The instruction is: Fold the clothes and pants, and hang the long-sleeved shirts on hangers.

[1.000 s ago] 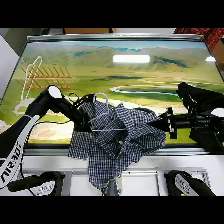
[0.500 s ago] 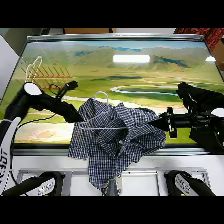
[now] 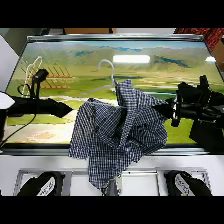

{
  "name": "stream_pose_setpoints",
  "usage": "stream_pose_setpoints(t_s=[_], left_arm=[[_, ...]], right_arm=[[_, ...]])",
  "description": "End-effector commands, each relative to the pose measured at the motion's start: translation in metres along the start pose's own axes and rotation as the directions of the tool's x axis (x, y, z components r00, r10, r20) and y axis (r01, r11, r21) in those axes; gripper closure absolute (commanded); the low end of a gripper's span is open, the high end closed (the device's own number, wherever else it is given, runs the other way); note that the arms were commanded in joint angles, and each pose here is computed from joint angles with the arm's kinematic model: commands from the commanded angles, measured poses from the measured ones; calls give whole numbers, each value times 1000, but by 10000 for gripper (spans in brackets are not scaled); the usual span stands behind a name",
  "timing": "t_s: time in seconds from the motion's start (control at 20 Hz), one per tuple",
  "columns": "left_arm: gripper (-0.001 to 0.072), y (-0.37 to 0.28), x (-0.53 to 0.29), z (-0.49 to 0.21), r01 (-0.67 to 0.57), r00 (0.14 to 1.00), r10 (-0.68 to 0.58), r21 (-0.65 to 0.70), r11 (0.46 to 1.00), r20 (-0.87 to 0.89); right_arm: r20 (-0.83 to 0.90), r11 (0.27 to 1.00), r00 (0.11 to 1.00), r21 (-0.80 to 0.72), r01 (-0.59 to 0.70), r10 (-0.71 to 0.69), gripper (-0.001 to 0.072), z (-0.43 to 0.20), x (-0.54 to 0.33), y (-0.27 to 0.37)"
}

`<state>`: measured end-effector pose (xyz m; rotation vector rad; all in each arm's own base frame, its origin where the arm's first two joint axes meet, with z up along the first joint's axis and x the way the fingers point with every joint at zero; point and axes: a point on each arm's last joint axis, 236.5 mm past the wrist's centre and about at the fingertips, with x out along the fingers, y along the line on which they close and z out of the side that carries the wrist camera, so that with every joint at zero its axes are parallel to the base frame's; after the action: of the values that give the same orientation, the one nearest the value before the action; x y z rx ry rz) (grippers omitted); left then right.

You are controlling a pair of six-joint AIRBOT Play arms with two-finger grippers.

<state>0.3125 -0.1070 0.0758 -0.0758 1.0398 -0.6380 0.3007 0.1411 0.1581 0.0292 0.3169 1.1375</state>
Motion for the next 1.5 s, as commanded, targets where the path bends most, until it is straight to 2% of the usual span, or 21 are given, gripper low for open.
stream_pose_setpoints(t_s=[0.0,0.15,0.35,0.5,0.65,0.75,0.85,1.05,1.15,1.3,1.45], left_arm=[[-10,-34,35,-41,62,994,-77,-187,980,-71],[-9,-73,82,-63,141,980,-182,-373,917,-76],[-9,-119,126,-85,217,947,-304,-492,843,-104],[-8,-132,148,-92,214,933,-329,-512,832,-144],[9,-147,159,-92,220,919,-347,-486,846,-188],[314,-154,164,-91,226,914,-352,-469,854,-201],[691,-150,164,-86,225,918,-343,-450,864,-200],[691,-88,122,-52,158,967,-225,-410,898,-121],[691,-52,97,-42,109,983,-162,-441,891,-86],[691,-21,81,-43,59,985,-127,-467,882,-116],[691,-16,84,-34,61,977,-150,-472,879,-152]], right_arm=[[45,998,997,-3,57,-57,699,17,-3,-8],[46,998,997,14,56,-57,698,17,-3,-8],[45,998,997,14,57,-57,698,17,-3,-8],[45,998,997,14,56,-57,698,17,-3,-7],[45,998,997,14,56,-57,698,17,-3,-7],[46,998,997,14,56,-57,698,17,-3,-7],[47,998,997,18,58,-59,698,19,-4,-5],[65,996,994,-7,91,-90,699,37,-10,7],[74,996,993,0,94,-94,699,45,-13,19],[87,995,991,20,99,-100,700,55,-17,34],[93,996,992,9,89,-89,700,62,-20,52]])
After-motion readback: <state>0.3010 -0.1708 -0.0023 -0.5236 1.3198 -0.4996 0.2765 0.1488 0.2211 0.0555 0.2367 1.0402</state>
